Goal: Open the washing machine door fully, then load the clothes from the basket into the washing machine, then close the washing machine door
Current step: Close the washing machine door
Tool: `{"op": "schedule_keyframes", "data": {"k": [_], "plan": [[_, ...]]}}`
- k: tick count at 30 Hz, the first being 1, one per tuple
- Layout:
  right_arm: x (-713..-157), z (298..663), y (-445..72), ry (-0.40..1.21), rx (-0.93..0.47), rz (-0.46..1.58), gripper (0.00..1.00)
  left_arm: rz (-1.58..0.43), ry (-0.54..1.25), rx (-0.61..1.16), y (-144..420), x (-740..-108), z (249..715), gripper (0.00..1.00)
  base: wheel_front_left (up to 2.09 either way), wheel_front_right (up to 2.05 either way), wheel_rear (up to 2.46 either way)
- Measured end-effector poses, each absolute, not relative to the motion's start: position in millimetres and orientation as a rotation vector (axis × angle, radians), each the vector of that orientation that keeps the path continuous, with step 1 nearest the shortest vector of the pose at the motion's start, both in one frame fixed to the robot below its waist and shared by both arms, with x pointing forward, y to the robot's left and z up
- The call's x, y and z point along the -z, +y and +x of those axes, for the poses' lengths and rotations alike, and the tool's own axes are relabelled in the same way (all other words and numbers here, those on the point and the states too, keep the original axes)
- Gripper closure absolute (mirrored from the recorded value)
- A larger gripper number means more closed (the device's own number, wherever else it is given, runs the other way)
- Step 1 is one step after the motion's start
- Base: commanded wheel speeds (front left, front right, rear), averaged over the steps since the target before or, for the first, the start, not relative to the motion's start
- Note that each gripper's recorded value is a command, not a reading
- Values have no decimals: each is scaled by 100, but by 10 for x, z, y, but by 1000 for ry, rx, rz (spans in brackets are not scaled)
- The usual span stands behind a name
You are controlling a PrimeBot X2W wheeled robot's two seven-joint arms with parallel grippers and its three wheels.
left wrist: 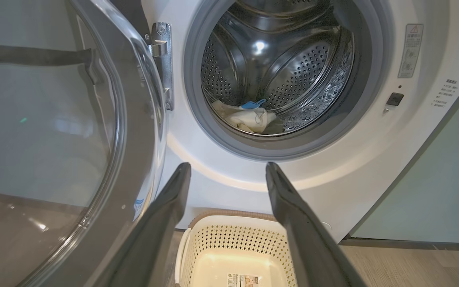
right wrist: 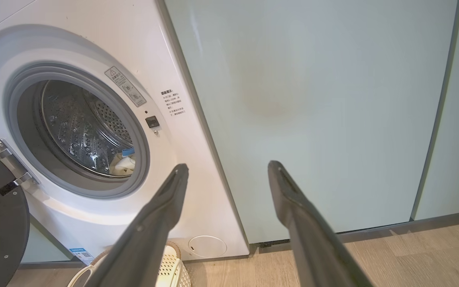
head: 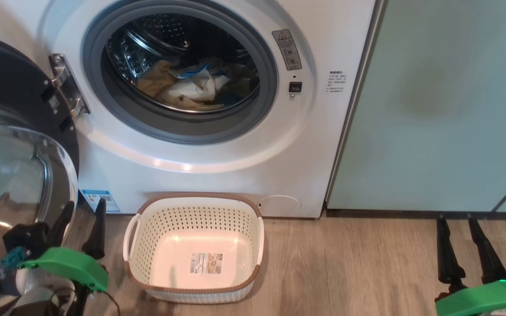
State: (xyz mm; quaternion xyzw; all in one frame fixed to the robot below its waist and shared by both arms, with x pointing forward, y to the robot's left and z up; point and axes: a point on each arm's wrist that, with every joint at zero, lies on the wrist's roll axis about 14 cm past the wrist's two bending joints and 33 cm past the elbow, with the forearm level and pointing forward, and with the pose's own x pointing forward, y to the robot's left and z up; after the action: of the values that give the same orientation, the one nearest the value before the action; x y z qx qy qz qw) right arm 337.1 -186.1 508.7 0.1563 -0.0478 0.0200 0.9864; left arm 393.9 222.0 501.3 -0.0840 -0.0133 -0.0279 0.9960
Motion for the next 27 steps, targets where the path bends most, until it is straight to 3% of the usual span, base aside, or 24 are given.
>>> {"op": "schedule_keyframes", "data": {"k": [14, 27], "plan": [[-5069, 3372, -1863, -90, -39, 314, 0, -181, -21, 47, 2241, -4983, 3909, 0, -171, 169, 2], [-5036, 3341, -1850, -80, -41, 315, 0, -200, -25, 34, 2276, -4987, 3872, 0, -31, 31, 0]]}}
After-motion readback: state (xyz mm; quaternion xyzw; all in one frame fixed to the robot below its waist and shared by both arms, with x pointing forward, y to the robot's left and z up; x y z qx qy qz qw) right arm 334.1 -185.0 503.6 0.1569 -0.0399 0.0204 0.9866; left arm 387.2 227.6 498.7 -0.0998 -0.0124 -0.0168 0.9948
